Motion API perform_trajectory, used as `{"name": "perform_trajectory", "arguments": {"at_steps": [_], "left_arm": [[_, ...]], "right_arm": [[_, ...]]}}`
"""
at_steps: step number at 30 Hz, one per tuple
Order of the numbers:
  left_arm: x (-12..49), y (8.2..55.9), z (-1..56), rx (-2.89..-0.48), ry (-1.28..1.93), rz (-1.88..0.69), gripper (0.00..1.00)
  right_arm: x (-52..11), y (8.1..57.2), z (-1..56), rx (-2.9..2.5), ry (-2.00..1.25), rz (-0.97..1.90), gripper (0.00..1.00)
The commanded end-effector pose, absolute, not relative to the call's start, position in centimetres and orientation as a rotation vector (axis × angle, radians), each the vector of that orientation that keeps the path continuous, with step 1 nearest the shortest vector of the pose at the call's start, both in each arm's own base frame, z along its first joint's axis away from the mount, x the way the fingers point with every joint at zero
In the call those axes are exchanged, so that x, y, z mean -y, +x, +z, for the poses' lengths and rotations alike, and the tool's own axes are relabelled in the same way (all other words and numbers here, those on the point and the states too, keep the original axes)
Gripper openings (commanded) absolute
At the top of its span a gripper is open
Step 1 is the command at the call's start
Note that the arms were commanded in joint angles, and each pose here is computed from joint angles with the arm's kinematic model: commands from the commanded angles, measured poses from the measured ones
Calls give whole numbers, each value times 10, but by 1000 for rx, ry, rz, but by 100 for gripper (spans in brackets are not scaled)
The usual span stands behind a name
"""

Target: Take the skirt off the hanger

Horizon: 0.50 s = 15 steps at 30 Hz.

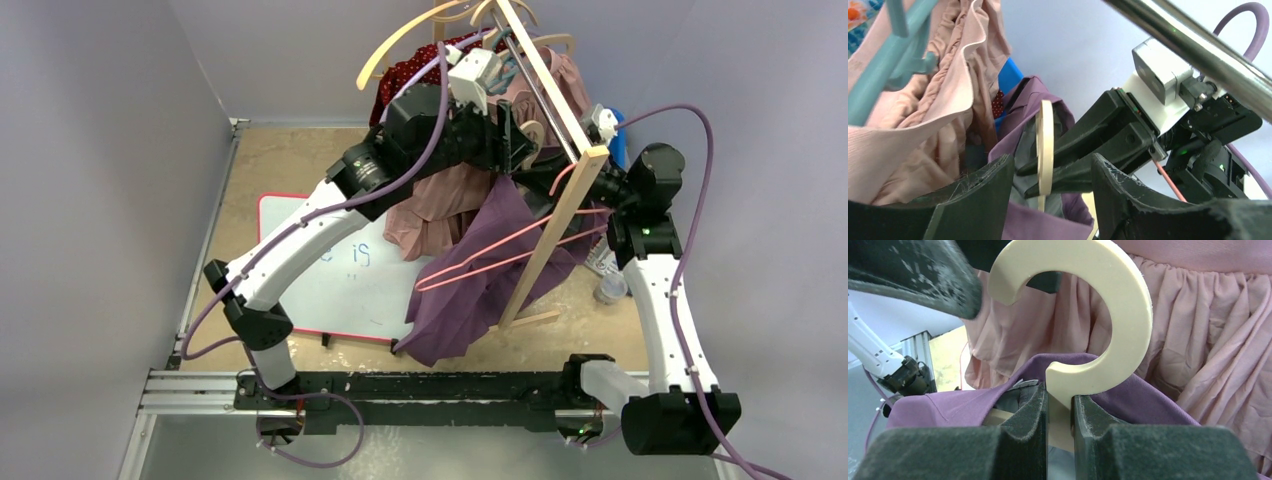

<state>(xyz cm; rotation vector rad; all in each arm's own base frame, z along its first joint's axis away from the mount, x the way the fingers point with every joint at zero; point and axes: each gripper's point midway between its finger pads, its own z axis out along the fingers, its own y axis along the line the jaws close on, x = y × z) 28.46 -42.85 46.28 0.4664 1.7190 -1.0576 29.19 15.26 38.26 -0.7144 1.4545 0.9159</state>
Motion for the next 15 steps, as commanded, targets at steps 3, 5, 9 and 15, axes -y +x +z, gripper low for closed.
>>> {"name": "perform_trajectory", "arguments": {"at_steps": [3,5,9,15], "left_arm": [[448,283,489,-1620,441,-1080,51],[453,286,485,-1622,447,-1073,48],[464,282,481,-1618,485,-1072,28],[455,273,482,-1615,534,-1003,0]], "right_arm": [[-162,271,412,-1305,-835,896,0],[-163,266,412,-1304,-854,897,0],[-161,264,417,-1315,-830,871,0],[-135,287,417,-1474,-589,716,36]]}}
